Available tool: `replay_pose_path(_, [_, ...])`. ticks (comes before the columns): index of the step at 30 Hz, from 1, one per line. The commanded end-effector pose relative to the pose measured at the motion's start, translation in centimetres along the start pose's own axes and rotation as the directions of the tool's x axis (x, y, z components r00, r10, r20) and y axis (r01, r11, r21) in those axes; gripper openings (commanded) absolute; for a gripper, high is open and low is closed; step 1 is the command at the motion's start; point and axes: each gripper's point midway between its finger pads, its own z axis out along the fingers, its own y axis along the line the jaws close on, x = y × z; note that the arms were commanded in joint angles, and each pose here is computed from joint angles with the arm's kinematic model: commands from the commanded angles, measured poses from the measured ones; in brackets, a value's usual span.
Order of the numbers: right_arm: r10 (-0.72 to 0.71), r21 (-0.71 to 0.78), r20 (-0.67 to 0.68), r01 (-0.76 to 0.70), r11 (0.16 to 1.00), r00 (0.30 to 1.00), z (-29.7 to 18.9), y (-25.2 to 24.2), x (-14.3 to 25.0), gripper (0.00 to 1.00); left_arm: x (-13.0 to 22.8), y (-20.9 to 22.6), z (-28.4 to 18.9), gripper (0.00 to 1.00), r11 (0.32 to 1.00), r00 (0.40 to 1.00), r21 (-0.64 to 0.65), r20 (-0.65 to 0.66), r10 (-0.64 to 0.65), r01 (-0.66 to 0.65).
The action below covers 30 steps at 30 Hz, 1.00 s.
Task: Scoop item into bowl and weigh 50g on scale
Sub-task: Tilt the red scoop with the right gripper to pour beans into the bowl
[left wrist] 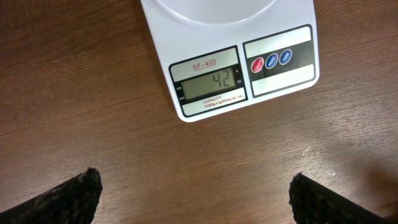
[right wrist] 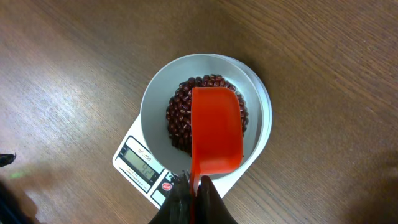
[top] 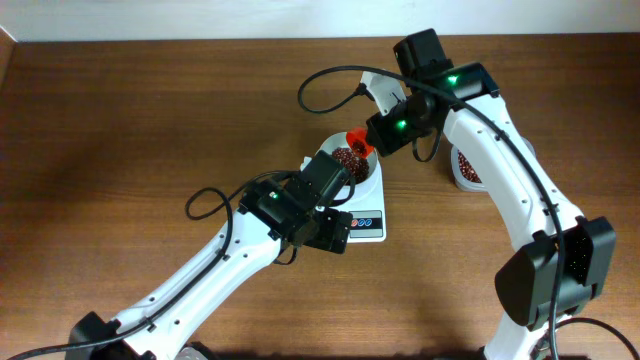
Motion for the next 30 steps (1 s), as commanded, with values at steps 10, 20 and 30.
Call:
replay_pose_path(10, [-0.055, -0.022, 0.030, 0.056, 0.998, 0.998, -0.4, 0.8, -0.9, 0.04, 0.1, 0.2, 0.0, 0.99, 1.000, 1.000, -0.009, 0.006, -0.007, 0.007])
replay_pose_path(20, [-0.165, 0.015, -0.002, 0.165, 0.986, 0.986, -0.1, 1.0, -0.5, 0.04, 0.1, 0.2, 0.0, 0.99, 1.000, 1.000, -0.009, 0.006, -0.007, 0.007])
replay_pose_path(30, [-0.153, 0.069, 0.017, 0.152, 0.986, 0.988, -0.2, 0.6, -1.3, 0.04, 0.1, 0.2, 0.0, 0.99, 1.000, 1.000, -0.009, 0.006, -0.007, 0.007])
